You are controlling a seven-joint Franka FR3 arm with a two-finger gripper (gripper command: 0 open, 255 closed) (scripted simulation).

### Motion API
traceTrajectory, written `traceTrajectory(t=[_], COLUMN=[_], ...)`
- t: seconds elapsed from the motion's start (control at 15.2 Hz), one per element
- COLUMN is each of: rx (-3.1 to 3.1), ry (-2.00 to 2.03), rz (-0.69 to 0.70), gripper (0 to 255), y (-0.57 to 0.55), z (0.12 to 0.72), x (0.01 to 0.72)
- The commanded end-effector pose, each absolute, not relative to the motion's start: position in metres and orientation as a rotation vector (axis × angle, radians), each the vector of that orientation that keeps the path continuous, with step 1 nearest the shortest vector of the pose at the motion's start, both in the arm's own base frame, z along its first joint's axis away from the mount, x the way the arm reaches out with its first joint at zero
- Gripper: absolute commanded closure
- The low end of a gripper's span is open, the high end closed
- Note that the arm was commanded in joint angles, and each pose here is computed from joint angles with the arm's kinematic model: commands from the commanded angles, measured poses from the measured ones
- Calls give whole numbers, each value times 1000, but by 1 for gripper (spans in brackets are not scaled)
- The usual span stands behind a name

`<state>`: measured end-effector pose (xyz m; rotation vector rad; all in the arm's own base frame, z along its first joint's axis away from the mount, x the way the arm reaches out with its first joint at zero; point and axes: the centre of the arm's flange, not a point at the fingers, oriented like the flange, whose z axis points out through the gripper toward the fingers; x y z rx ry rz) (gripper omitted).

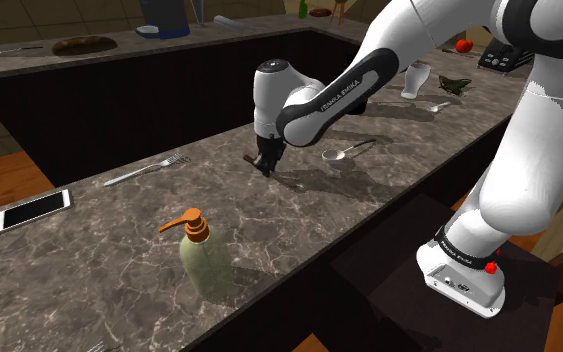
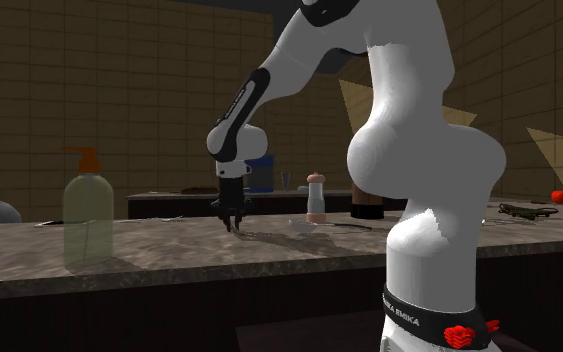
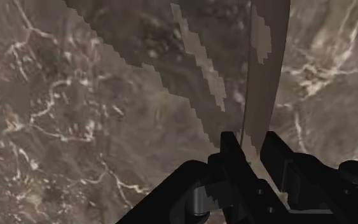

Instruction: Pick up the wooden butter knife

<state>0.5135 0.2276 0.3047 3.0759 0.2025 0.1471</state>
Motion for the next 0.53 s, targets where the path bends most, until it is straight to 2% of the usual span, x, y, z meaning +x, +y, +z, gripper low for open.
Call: traceTrajectory(t=[0.0,0.46], rx=[3071,3071], ry=[186,186], rz=[131,132], gripper=[255,255], y=[221,220], z=[300,305], x=[515,514])
